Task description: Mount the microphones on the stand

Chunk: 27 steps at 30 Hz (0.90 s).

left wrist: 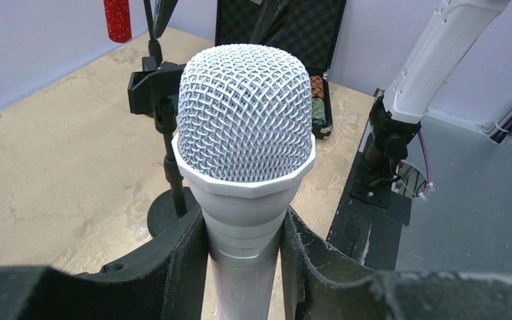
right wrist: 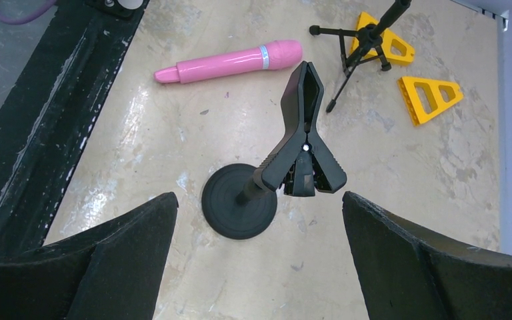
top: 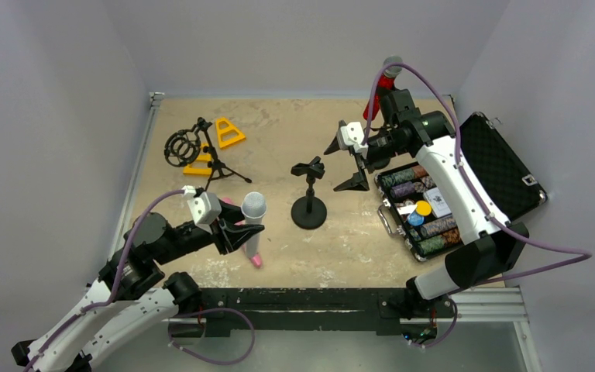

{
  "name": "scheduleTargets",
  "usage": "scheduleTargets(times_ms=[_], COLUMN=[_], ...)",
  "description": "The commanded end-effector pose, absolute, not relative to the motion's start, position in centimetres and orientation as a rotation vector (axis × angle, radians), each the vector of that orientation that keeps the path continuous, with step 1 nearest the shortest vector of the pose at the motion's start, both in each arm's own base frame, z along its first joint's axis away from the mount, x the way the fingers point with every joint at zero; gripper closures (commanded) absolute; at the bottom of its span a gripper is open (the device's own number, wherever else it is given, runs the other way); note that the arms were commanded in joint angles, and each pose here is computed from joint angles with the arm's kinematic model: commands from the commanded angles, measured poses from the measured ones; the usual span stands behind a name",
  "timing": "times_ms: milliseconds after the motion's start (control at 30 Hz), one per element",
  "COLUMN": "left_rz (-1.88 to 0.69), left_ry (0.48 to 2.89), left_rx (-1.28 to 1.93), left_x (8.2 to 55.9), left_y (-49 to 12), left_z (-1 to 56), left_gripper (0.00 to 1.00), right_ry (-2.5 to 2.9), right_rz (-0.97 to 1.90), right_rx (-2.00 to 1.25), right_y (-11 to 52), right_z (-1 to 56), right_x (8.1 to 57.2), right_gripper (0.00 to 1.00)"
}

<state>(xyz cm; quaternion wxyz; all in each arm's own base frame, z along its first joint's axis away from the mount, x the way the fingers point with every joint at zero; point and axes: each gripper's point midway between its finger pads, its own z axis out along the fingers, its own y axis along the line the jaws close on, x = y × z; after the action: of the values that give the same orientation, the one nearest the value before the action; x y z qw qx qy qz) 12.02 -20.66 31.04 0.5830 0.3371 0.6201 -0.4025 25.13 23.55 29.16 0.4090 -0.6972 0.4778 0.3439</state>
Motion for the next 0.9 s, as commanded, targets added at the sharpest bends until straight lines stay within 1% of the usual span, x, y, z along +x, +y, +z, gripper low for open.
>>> scheduleTargets(times_ms=[0, 867], left_rz=[-0.927, -0.936], left_ry=[1.393, 1.392], left_rx=[0.785, 0.793], left_x=[12.29, 12.18], left_y=[-20.71, -20.86], left_z=[31.98, 31.88], left_gripper=[1.0, 1.0], right_ry=[1.161, 1.177], right_rz=[0.847, 0.845], right_rx=[-1.766, -1.781], right_y=[23.66, 23.6], right_z=[30.33, 29.78], right_x=[24.99, 25.01], right_gripper=[0.03, 0.03])
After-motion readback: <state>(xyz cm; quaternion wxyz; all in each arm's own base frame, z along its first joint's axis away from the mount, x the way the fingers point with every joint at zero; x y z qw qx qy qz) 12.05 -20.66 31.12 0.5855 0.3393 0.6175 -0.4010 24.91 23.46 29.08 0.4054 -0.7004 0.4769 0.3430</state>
